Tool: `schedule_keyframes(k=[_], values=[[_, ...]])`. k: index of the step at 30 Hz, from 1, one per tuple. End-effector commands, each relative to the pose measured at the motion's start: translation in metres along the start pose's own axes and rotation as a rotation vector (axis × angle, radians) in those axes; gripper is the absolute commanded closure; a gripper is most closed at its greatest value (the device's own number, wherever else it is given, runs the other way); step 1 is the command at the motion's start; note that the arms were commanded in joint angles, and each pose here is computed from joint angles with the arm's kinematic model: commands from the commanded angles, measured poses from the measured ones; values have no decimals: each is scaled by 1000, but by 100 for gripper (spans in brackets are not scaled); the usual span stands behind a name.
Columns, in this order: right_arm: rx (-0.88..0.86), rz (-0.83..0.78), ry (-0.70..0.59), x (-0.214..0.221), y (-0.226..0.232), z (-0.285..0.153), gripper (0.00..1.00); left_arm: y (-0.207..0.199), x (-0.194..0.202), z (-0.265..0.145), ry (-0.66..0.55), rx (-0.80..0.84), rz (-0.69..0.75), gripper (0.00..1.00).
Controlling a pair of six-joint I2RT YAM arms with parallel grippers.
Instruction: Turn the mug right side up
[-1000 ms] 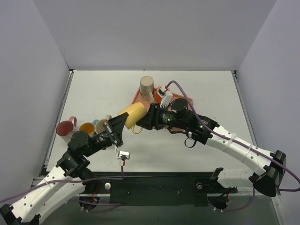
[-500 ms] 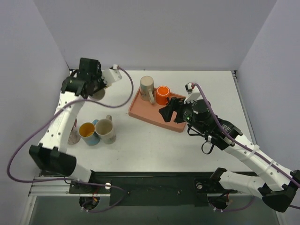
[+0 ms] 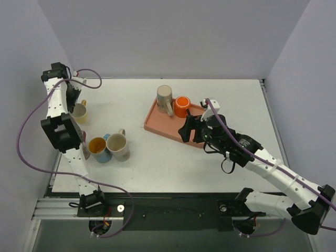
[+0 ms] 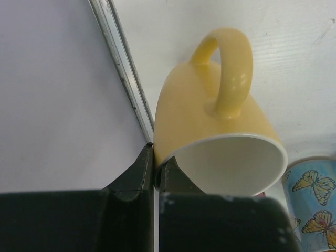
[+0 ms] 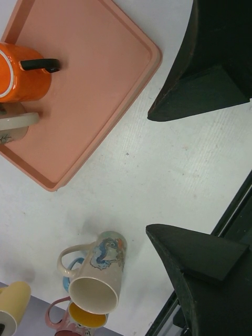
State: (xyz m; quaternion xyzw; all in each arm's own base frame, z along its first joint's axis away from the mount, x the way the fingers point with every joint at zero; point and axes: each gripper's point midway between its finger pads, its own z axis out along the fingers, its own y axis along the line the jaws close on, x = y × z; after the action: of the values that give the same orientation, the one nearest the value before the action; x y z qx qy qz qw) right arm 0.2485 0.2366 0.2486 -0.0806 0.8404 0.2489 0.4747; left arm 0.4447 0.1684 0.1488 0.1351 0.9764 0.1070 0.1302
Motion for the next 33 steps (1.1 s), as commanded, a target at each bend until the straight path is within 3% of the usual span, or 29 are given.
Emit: schedule_keyframes(k=[1,18,20,21,23,33], values=[[3,-6,11,4,3,8,26,-27,44,-28,131,172,-46,100],[23,-30,47,8,0,24,26,-56,89,9,313,331,-32,99],[52,-51,54,7,-8,31,26,-53,87,9,307,318,-36,86],[74,-76,59,7,-12,37,26,-52,85,7,298,315,-38,71],[113,-121,72,3,-21,48,26,-48,77,1,257,307,-36,51],[286,-384,105,-18,-43,147,40,-26,39,-61,-17,191,7,41]])
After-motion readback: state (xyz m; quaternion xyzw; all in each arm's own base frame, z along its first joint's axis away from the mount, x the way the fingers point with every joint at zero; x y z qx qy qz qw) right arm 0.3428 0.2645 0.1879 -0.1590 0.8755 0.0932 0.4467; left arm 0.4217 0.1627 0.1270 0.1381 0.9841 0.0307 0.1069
